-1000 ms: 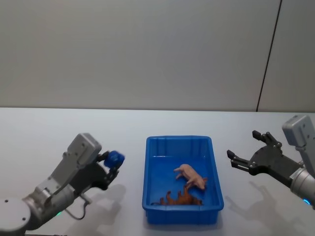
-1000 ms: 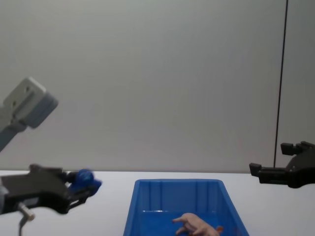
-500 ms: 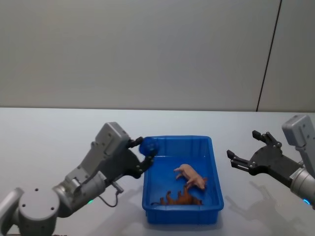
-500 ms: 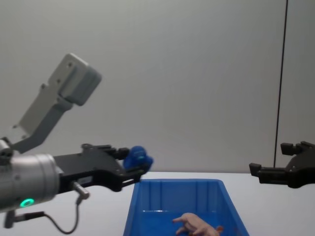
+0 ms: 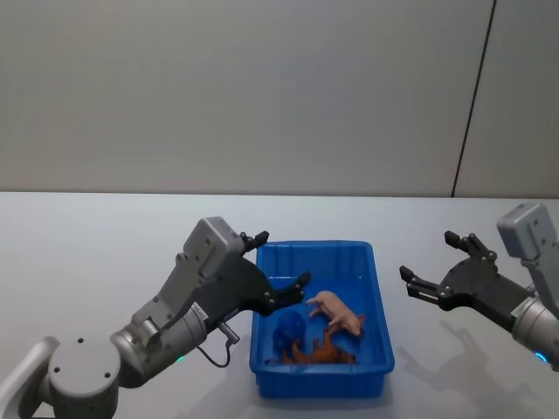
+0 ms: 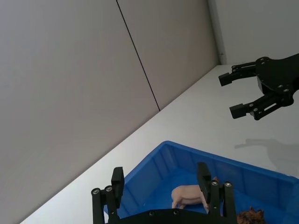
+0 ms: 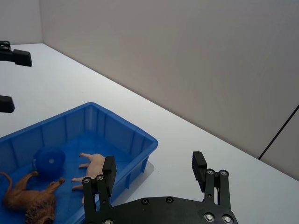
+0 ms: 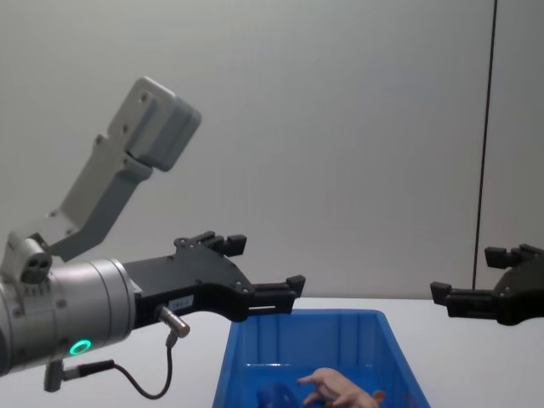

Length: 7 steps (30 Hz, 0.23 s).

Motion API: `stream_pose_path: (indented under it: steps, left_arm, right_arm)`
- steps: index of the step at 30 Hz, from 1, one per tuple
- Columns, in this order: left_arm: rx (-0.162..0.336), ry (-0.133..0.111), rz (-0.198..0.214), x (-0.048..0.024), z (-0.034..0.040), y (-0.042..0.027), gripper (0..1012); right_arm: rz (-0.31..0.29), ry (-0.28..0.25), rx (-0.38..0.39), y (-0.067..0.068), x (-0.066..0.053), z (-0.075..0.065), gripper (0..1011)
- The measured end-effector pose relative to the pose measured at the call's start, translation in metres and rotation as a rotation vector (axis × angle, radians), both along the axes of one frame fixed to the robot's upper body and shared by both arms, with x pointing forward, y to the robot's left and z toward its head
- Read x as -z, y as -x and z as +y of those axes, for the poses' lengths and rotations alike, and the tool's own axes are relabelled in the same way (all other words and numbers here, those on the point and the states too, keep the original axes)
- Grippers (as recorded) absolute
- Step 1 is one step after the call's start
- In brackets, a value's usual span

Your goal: Pick up the two dolls from the table and place them into the box.

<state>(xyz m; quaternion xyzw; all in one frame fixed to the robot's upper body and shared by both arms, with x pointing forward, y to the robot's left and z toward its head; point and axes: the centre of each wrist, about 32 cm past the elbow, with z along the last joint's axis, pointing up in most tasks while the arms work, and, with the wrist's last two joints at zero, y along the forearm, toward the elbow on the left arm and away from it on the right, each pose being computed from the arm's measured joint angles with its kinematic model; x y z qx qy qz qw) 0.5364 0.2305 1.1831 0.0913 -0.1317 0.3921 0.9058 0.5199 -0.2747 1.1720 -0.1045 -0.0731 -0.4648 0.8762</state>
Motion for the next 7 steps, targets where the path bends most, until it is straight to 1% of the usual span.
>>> stream_pose_path:
  steps: [3,4,5,7]
  left_arm:
    - [-0.003,0.01,-0.012,0.0002,0.0024,0.0054,1002]
    - [-0.007,0.016,-0.02,-0.0001,0.0039,0.0082,1002]
    - [-0.007,0.016,-0.02,-0.0001,0.0039,0.0082,1002]
    - [-0.011,0.023,-0.031,-0.0005,0.0068,0.0126,1002]
  right_arm:
    - [0.0,0.0,0.0,0.0,0.0,0.0,1001]
    - [0.0,0.0,0.0,0.0,0.0,0.0,1001]
    - [0.0,0.0,0.0,0.0,0.0,0.0,1001]
    - [0.0,0.0,0.0,0.0,0.0,0.0,1001]
